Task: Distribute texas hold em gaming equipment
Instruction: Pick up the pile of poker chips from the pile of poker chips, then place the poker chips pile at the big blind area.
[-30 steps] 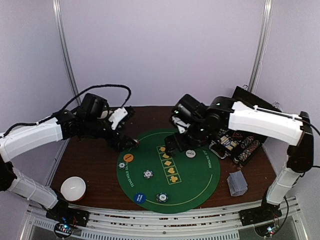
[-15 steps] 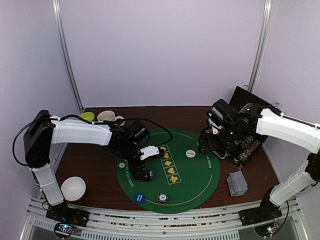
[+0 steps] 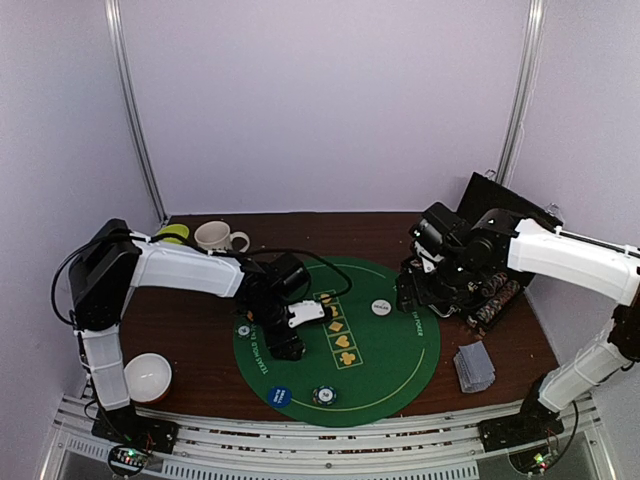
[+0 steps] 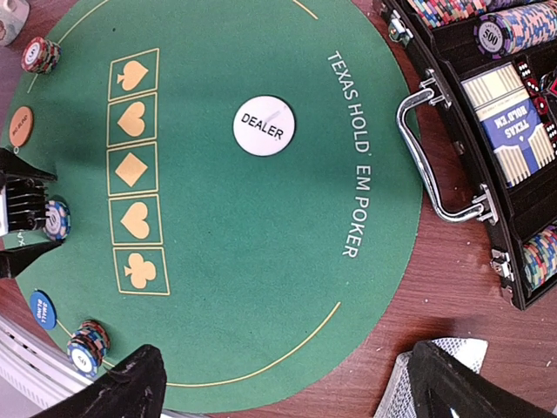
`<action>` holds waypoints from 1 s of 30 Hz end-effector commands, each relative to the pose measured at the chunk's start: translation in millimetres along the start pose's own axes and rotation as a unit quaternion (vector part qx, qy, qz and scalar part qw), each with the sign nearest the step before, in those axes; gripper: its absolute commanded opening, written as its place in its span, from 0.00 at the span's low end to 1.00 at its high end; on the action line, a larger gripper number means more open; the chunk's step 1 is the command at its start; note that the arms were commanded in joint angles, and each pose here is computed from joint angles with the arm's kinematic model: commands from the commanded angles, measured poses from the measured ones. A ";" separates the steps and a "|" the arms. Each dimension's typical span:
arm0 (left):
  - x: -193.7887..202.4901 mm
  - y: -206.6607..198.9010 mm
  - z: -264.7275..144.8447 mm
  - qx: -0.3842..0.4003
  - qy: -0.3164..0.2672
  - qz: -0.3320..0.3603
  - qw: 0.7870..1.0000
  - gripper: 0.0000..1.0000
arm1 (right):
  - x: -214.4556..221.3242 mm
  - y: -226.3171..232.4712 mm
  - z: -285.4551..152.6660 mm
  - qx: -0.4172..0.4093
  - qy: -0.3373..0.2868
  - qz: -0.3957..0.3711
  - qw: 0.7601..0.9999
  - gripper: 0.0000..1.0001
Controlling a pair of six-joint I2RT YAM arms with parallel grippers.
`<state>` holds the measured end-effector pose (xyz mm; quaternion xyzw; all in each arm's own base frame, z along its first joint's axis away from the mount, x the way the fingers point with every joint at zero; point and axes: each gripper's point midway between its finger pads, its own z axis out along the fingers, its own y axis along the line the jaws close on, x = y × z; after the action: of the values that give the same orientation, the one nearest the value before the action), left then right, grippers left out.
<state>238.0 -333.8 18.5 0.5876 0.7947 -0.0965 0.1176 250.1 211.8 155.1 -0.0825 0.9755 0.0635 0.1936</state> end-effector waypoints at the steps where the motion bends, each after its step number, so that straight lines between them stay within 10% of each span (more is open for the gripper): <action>1: -0.8 2.1 8.7 -0.014 0.004 -0.003 1.000 0.65 | 6.9 -5.3 6.2 0.012 0.012 -0.004 1.000 1.00; 8: 2.0 -11.9 10.5 0.018 0.004 -0.005 1.000 0.40 | 4.8 -5.2 5.4 0.015 0.011 -0.005 1.000 1.00; 13: -0.7 -11.4 1.8 0.013 -0.004 -0.017 1.000 0.00 | 4.1 -6.6 3.8 0.020 0.011 -0.006 1.000 1.00; 30: 85.6 94.8 -97.3 -0.103 -0.043 -0.323 0.940 0.00 | 7.3 -15.6 15.4 0.019 0.004 -0.037 0.999 1.00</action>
<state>294.9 -237.6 87.8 0.3586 0.9101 -0.0854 0.1893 251.4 207.9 141.2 -0.1011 0.9753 0.0496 0.1899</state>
